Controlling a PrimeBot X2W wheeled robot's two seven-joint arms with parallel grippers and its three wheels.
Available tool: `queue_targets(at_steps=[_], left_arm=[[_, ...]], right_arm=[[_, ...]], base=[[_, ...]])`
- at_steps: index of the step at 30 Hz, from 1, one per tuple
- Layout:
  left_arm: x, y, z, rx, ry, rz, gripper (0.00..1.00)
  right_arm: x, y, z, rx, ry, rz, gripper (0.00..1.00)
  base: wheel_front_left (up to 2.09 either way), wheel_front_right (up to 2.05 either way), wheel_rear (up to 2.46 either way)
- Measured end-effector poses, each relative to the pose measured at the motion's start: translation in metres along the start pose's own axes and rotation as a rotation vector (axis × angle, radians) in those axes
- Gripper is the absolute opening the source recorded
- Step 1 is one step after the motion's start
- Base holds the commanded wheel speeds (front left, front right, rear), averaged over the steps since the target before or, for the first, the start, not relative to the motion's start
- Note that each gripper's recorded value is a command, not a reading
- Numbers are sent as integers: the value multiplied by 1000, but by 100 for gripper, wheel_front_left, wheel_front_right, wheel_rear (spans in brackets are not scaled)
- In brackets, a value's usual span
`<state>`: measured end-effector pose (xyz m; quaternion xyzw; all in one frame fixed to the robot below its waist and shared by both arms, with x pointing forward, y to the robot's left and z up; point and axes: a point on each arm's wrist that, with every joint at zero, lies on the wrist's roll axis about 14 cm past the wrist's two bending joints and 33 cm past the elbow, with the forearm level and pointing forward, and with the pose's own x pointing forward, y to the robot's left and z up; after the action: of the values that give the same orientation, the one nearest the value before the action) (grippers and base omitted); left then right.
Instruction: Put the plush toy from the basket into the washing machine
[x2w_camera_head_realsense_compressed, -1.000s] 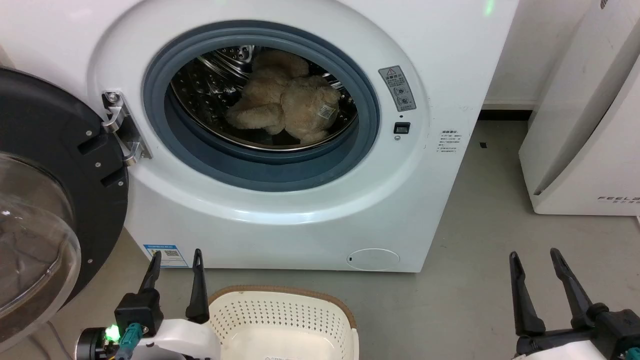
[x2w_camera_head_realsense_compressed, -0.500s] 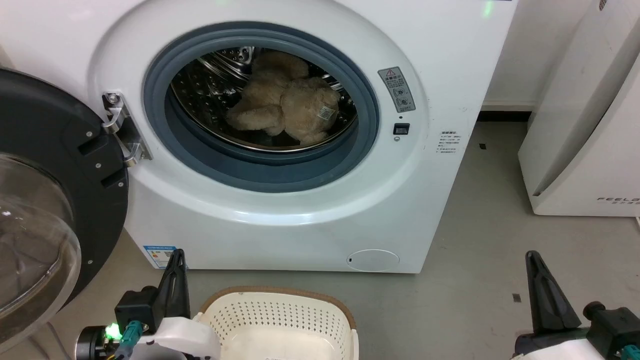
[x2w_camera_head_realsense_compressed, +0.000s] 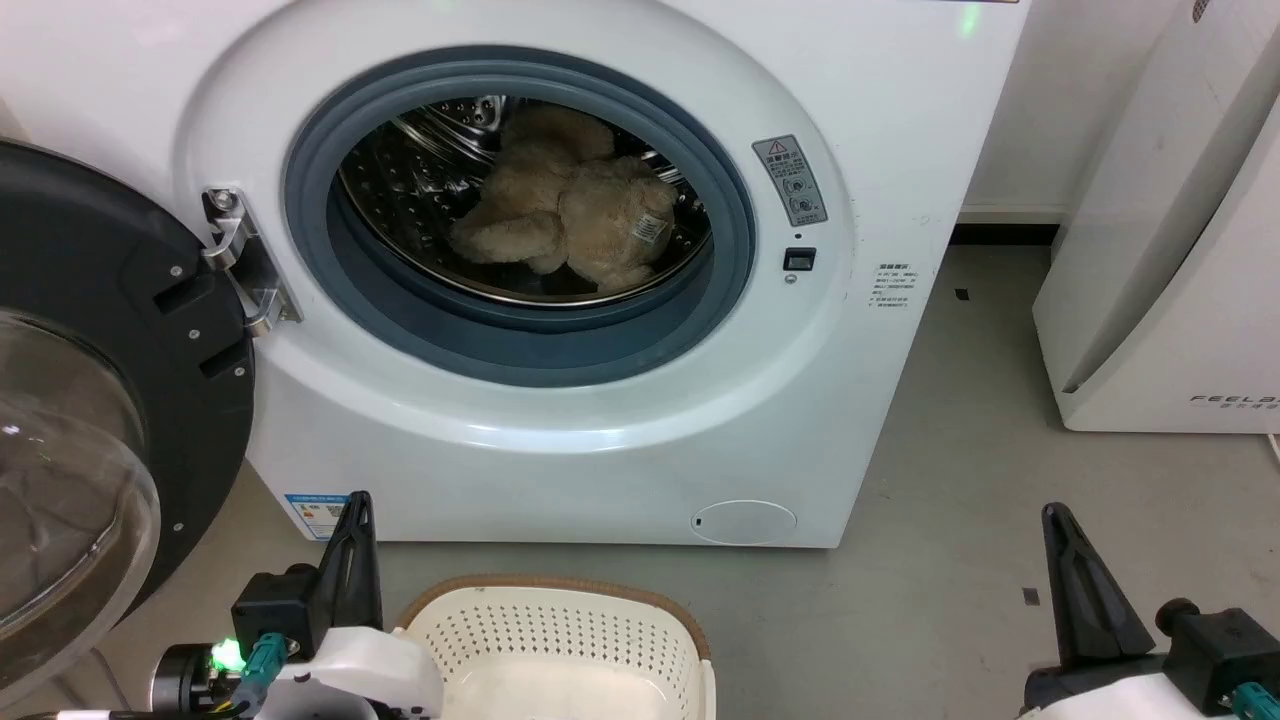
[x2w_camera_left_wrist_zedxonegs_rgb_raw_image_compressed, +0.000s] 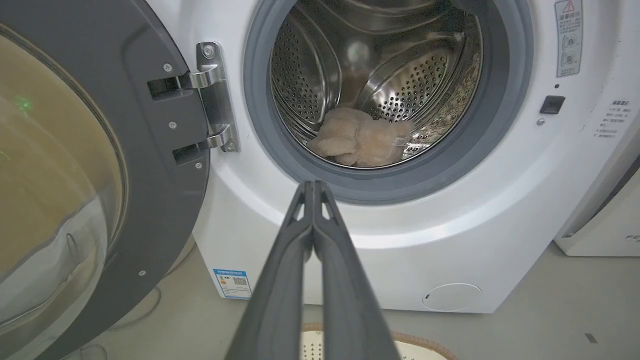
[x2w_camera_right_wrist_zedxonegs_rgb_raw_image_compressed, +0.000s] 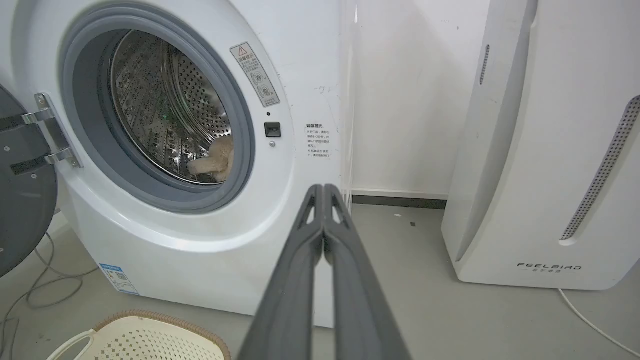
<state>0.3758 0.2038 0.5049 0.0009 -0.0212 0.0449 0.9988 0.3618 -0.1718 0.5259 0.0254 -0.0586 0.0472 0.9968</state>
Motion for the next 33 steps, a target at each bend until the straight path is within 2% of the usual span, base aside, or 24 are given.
queue_targets(at_steps=[33], left_arm=[[0, -10, 9, 9, 10, -35, 0]], right_arm=[[3, 4, -2, -26, 50, 16, 0]], base=[[0, 0, 0]])
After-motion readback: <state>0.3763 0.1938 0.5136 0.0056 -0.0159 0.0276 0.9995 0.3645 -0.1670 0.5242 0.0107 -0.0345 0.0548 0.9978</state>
